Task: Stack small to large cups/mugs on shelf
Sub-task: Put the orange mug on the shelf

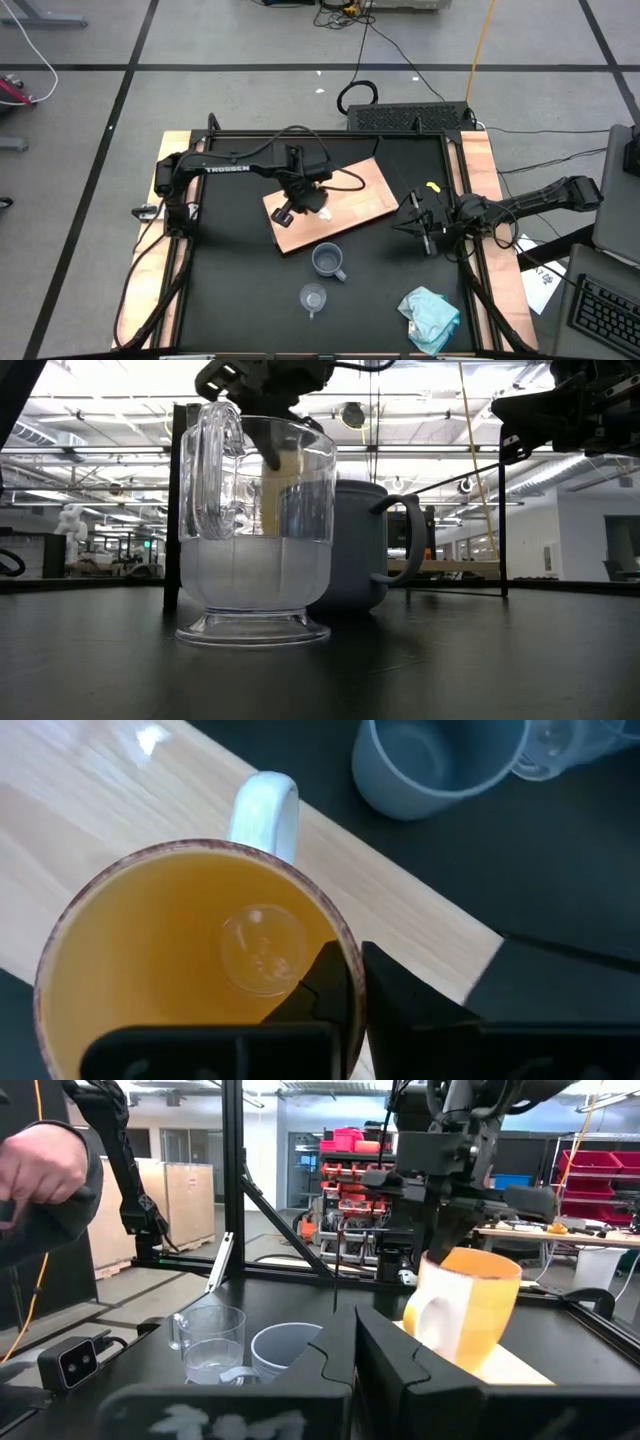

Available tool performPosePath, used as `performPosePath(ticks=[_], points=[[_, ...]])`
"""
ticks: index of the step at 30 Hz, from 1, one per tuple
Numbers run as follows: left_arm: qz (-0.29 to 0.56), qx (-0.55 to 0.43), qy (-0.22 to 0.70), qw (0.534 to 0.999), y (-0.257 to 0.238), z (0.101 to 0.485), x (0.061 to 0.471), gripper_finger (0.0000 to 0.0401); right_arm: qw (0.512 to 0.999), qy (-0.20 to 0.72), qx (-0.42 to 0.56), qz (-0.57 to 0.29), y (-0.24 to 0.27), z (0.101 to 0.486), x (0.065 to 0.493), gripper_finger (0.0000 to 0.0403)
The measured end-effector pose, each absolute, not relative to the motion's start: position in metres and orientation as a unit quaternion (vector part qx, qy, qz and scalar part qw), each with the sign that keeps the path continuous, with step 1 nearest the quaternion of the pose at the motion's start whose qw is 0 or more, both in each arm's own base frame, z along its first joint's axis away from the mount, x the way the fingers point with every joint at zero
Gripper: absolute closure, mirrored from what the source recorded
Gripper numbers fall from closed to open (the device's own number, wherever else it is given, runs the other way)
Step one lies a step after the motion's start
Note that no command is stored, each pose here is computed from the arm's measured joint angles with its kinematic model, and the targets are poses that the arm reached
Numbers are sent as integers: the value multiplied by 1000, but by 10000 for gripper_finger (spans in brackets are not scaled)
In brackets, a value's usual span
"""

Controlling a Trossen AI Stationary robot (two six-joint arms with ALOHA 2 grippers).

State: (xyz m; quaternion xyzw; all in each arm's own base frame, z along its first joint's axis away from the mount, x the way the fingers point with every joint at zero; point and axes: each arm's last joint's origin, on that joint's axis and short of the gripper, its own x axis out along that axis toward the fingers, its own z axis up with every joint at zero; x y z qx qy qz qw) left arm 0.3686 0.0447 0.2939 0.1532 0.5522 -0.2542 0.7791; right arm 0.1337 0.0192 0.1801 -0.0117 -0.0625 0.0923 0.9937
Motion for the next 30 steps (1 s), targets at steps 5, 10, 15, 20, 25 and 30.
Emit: performPosePath(ticks=[5, 10, 15, 20, 25, 30], points=[[-263, 155, 549, 779, 39, 294, 369, 389, 994, -63, -12, 92, 19, 180, 134, 403], [-264, 157, 548, 778, 35, 294, 370, 389, 994, -62, -7, 93, 19, 180, 134, 403], [-254, 152, 547, 783, 34, 300, 366, 389, 994, -62, -5, 93, 19, 180, 134, 403], [-233, 157, 532, 799, 32, 318, 351, 389, 994, -61, -5, 93, 19, 180, 134, 403], [-218, 157, 507, 819, 29, 326, 329, 389, 994, -58, -5, 93, 19, 179, 134, 403], [-211, 149, 489, 833, 25, 318, 309, 389, 994, -61, -8, 92, 19, 180, 134, 403]])
